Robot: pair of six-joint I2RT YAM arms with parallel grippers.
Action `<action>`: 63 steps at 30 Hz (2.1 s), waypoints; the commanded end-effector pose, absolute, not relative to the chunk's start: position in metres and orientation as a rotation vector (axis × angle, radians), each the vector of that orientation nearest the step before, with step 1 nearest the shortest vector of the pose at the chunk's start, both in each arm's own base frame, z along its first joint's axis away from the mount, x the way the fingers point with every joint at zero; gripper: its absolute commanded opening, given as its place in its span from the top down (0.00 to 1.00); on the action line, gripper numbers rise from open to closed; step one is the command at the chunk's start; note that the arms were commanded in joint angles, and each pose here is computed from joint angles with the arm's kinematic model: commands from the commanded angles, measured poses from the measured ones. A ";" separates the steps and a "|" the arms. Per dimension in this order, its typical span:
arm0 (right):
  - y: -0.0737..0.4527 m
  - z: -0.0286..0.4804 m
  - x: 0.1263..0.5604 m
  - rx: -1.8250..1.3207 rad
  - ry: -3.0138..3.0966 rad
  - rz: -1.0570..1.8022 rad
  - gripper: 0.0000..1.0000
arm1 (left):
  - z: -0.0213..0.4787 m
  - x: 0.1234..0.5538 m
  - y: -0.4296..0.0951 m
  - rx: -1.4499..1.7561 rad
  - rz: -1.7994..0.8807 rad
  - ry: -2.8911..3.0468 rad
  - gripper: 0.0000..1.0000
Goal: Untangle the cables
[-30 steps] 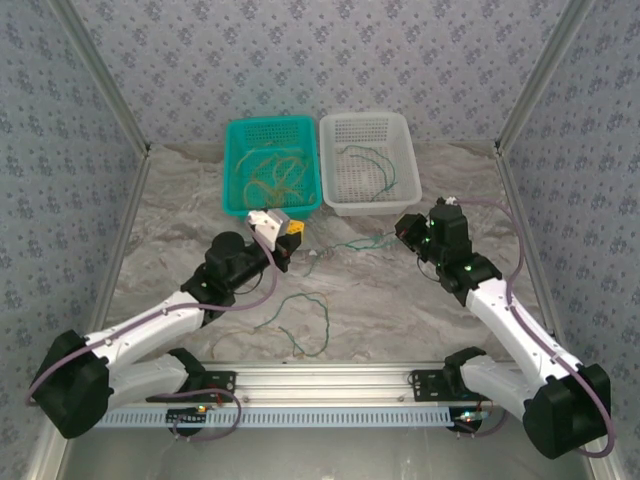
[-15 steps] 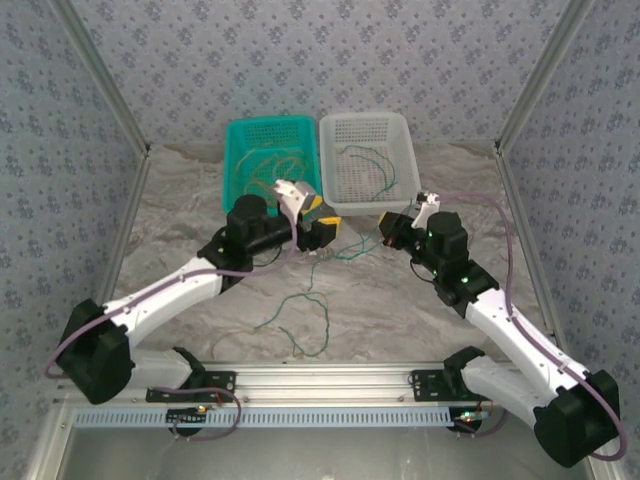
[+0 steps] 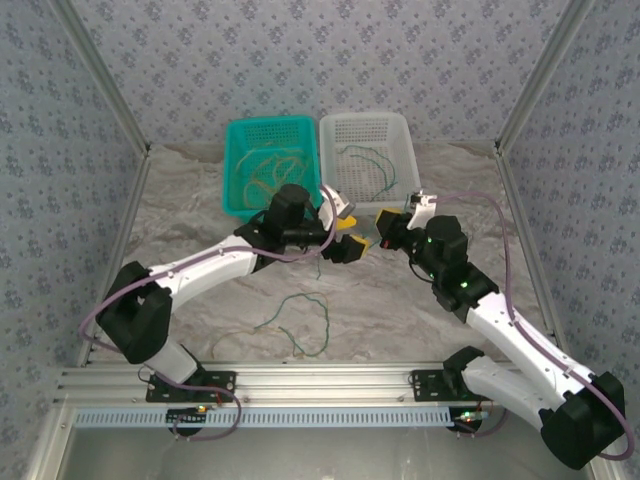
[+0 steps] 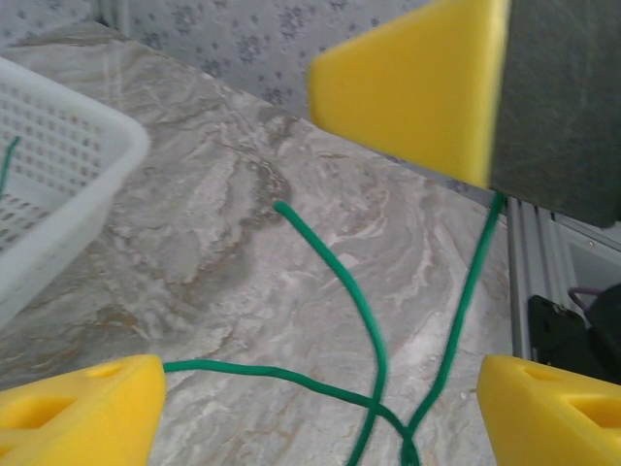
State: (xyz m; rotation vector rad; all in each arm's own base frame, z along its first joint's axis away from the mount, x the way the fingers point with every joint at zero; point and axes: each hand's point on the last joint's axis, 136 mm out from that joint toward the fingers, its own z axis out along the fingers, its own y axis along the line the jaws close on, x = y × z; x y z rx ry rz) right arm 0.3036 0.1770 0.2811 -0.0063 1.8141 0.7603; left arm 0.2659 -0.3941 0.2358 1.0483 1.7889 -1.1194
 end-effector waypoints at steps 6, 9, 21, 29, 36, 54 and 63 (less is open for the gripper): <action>0.174 0.298 0.306 0.003 1.756 0.758 1.00 | 0.240 0.265 -0.405 1.075 -1.139 1.736 0.52; 0.175 0.299 0.304 0.003 1.751 0.766 1.00 | 0.233 0.273 -0.405 1.053 -1.094 1.765 0.63; 0.164 0.306 0.304 0.045 1.721 0.738 1.00 | 0.230 0.273 -0.407 1.062 -1.101 1.782 0.56; 0.165 0.311 0.305 0.044 1.696 0.751 1.00 | 0.216 0.271 -0.415 1.098 -1.118 1.803 0.37; 0.158 0.309 0.307 0.066 1.693 0.714 1.00 | 0.216 0.273 -0.417 1.089 -1.107 1.790 0.83; 0.052 0.288 0.304 0.565 1.693 0.476 1.00 | 0.332 0.291 -0.309 0.612 -0.902 1.596 1.00; 0.006 0.268 0.292 0.766 1.674 0.418 1.00 | 0.309 0.315 -0.189 0.213 -0.613 1.639 1.00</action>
